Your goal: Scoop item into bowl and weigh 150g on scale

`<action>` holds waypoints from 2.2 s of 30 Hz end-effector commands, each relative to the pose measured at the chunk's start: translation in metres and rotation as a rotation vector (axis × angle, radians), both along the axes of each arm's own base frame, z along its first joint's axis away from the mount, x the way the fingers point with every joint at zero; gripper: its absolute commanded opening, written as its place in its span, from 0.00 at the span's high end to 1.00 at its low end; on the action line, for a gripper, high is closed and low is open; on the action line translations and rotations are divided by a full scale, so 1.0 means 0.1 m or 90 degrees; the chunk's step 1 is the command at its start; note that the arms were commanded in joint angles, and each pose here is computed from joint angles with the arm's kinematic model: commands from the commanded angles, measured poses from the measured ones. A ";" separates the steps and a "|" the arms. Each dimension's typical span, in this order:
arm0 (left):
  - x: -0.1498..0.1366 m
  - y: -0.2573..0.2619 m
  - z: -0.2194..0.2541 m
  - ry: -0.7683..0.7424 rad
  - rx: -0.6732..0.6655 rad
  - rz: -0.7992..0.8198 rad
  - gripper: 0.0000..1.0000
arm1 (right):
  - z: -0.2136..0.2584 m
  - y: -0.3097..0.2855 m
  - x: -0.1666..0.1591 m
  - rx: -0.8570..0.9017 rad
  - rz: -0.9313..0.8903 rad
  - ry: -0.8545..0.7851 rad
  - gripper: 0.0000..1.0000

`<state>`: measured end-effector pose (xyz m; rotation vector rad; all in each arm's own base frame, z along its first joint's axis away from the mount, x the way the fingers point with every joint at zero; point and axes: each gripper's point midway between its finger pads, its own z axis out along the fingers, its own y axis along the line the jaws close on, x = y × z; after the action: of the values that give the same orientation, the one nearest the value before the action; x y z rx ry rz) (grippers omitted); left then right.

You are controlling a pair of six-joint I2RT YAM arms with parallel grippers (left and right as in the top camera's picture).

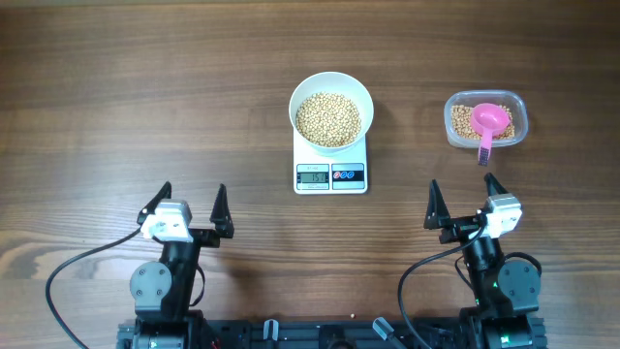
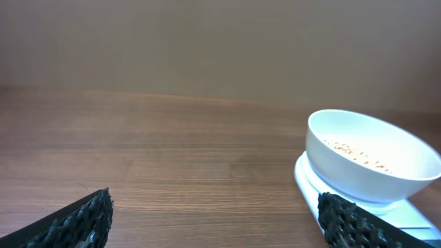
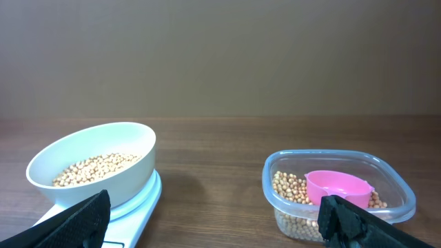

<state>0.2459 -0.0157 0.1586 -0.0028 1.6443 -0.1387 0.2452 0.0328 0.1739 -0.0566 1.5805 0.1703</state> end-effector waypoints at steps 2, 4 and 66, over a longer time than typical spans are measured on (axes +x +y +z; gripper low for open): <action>0.00 0.11 -0.02 -0.001 0.045 0.037 0.00 | 0.02 0.04 -0.01 -0.010 0.013 -0.009 0.00; 0.00 0.14 -0.02 -0.001 0.039 0.047 0.00 | 0.02 0.04 -0.01 -0.010 0.013 -0.009 0.00; 0.00 0.13 -0.02 -0.001 0.039 0.045 0.00 | 0.02 0.04 -0.01 -0.010 0.013 -0.009 0.00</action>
<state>0.2464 -0.0055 0.1575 -0.0148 1.6475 -0.0587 0.2452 0.0328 0.1739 -0.0563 1.5805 0.1706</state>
